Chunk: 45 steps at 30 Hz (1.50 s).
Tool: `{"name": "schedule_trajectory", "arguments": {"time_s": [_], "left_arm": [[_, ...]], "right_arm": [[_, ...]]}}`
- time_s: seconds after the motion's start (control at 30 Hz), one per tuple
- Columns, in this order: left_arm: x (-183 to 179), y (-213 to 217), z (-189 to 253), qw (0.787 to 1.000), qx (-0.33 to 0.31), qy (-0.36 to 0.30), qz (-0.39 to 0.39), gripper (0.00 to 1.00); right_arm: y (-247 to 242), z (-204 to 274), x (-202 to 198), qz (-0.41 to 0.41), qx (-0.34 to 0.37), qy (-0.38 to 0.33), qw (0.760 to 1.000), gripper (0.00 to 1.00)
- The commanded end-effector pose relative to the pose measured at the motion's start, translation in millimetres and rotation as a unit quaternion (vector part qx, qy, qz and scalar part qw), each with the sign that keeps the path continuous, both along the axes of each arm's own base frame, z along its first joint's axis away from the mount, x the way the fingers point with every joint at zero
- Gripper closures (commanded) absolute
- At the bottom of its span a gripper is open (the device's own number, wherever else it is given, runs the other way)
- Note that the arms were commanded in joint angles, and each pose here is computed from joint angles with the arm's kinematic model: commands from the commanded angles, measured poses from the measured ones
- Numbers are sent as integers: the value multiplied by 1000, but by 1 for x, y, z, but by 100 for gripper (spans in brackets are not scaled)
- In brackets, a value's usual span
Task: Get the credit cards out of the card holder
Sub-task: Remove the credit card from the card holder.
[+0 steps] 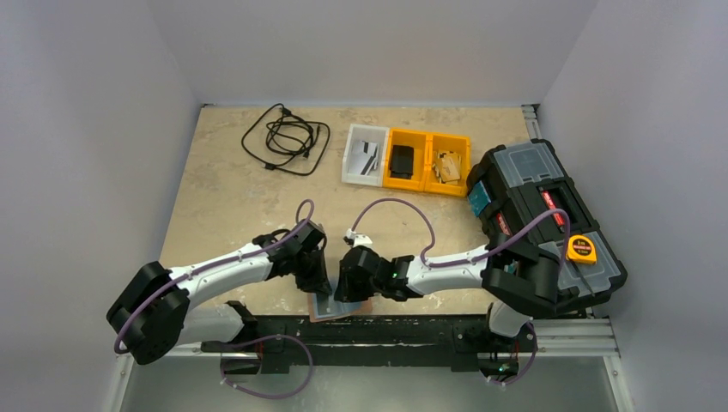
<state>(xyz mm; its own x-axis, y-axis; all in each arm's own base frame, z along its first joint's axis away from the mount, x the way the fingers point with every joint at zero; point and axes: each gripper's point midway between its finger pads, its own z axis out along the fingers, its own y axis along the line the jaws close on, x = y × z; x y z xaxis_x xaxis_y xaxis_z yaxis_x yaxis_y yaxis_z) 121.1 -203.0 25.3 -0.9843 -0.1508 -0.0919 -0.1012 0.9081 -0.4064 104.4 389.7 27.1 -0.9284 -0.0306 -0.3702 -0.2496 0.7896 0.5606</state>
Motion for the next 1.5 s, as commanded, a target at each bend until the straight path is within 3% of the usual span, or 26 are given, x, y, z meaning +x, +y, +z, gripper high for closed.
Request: {"name": "schedule_trajectory", "arguments": {"time_s": [0.0, 0.07, 0.33, 0.4, 0.83, 1.47], "left_arm": [[7, 6, -4, 1000, 23, -16, 12, 92], [8, 6, -2, 1000, 23, -17, 13, 95], [9, -3, 13, 1000, -6, -30, -3, 100], [8, -9, 17, 999, -19, -35, -14, 100], [13, -50, 50, 993, -89, -55, -45, 99], [5, -104, 26, 991, -104, 7, -81, 70]], "right_arm": [[2, 22, -4, 11, 14, -1, 1000, 83], [1, 26, -3, 12, 10, -6, 1000, 79], [-6, 49, 6, -9, 3, -27, 1000, 79], [-11, 55, 9, -7, -5, -41, 999, 64], [-43, 78, 21, -47, -33, -77, 995, 63], [-88, 82, 21, -102, -49, -83, 990, 64]]}}
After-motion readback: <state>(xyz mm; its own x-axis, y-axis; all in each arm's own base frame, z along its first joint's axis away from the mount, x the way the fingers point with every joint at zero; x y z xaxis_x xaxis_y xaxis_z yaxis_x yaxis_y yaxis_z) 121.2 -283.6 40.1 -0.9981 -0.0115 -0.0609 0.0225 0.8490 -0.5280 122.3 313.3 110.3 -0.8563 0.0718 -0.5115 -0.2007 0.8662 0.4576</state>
